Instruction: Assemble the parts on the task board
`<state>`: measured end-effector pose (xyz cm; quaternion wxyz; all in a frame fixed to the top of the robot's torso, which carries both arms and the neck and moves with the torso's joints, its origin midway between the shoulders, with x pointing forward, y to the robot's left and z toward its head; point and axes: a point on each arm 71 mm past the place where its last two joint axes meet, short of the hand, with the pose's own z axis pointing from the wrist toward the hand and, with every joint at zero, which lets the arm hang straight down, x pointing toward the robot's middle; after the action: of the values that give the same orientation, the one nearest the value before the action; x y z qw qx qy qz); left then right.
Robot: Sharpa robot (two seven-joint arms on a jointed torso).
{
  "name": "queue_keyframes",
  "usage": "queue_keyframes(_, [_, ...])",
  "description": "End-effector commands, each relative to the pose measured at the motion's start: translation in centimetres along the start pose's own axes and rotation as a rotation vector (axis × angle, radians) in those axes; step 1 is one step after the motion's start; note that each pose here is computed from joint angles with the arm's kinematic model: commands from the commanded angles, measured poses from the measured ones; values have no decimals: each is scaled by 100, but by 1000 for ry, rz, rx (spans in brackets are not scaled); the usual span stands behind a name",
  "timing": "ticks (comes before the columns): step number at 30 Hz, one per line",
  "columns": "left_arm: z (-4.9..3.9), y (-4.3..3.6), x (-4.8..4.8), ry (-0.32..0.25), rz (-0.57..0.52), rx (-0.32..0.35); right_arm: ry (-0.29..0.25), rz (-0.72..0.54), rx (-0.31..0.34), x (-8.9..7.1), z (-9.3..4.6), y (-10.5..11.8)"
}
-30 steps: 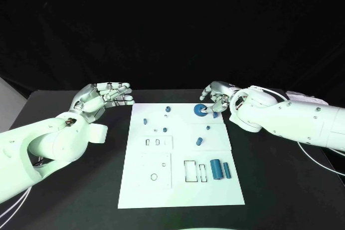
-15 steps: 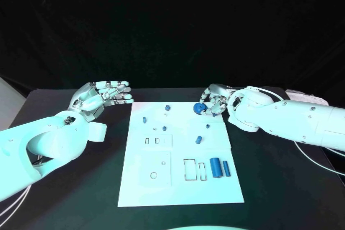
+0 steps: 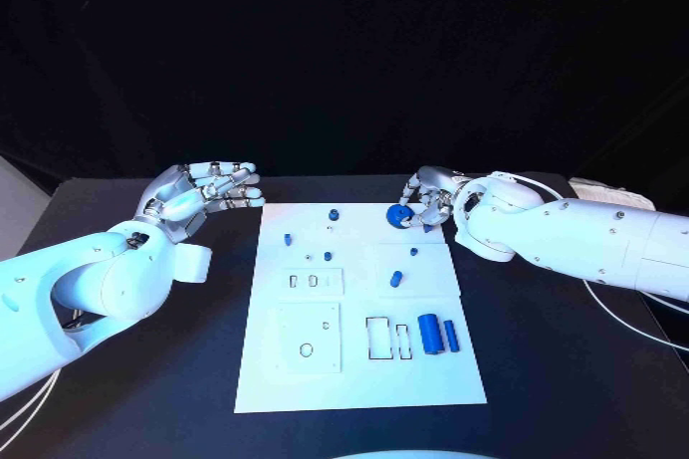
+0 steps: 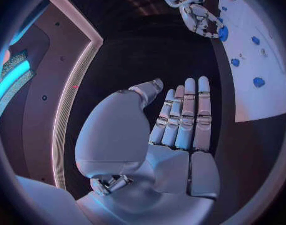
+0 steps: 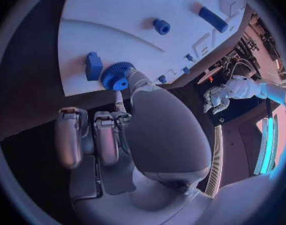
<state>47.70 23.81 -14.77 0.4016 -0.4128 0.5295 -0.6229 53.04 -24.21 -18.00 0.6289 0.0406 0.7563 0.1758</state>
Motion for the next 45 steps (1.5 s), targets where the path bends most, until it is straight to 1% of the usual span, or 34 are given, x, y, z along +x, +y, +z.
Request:
queue_keyframes(1, [7, -8, 12, 19, -9, 0, -14, 9, -1, 10, 0, 4])
queue_keyframes(11, [9, -3, 0, 19, -2, -5, -43, 20, -14, -6, -5, 25])
queue_keyframes(19, [15, 7, -15, 14, 3, -15, -46, 17, -14, -7, -5, 26])
queue_keyframes(23, [18, 11, -14, 14, 4, -18, -32, 10, -9, 3, 1, 20])
queue_keyframes(35, [19, 14, -11, 17, 11, -21, 46, -31, 10, 118, 25, 7])
queue_keyframes(39, [21, 12, -5, 23, 21, -18, 54, -48, 13, 129, 26, -2])
queue_keyframes(45, [23, 11, 4, 31, 26, -15, 52, -58, 11, 132, 25, 1])
